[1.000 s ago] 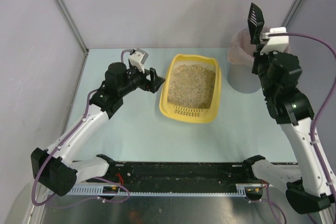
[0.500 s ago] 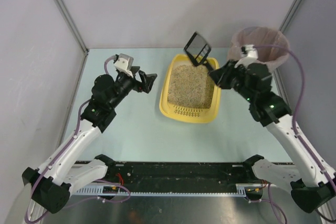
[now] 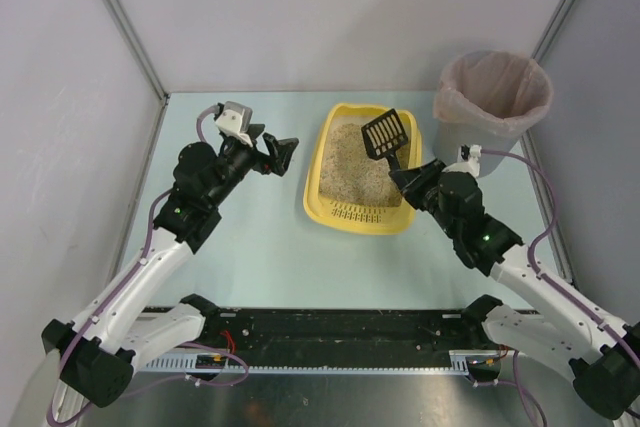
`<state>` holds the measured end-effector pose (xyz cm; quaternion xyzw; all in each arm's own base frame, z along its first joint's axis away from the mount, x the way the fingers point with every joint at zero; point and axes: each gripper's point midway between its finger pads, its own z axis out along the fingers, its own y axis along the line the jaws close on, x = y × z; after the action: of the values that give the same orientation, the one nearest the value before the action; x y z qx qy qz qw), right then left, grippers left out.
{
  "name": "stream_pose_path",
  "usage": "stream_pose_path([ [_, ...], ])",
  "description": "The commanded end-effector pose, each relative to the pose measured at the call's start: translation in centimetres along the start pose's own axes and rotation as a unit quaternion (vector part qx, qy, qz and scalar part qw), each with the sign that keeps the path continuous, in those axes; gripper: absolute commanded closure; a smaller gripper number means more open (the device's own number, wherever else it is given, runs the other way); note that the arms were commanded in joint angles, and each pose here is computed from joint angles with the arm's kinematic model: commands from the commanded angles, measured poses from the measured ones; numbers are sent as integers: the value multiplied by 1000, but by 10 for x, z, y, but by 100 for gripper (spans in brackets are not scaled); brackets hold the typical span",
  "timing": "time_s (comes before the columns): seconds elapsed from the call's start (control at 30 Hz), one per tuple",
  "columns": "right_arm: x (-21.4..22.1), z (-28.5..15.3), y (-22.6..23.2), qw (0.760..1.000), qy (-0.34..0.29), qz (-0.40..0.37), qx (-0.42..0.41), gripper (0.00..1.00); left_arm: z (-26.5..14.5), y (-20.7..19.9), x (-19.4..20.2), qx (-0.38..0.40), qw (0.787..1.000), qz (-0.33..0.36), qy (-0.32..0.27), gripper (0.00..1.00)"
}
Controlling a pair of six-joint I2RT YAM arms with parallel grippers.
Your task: Clean the litter box
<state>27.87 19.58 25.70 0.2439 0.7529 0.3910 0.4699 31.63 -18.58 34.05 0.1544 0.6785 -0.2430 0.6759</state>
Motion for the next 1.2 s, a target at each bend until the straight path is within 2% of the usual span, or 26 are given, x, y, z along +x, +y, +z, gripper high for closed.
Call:
stream_pose_path([
  [0.0, -34, 8, 20, 990, -93, 102, -26, 100, -3, 0, -16, -2, 1000, -4, -30, 10],
  [0.13, -15, 24, 14, 991, -83, 105, -6, 100, -5, -1, -19, 1, 999, -3, -35, 10],
  [0.3, 0, 39, -2, 988, -107, 108, 31, 100, -7, 0, -22, -3, 999, 3, -40, 9],
  [0.63, 30, 85, -20, 989, -97, 106, 46, 100, -7, 0, -20, -3, 999, 4, -38, 8],
  [0.83, 29, 98, -37, 986, -126, 81, 70, 100, -5, -1, -18, 1, 999, 4, -35, 8],
  [0.93, 36, 104, -51, 987, -121, 56, 92, 100, -5, -1, -18, 1, 999, 5, -35, 8],
  [1.17, 53, 119, -74, 987, -92, 64, 116, 100, -5, -1, -18, 2, 999, 6, -34, 7],
])
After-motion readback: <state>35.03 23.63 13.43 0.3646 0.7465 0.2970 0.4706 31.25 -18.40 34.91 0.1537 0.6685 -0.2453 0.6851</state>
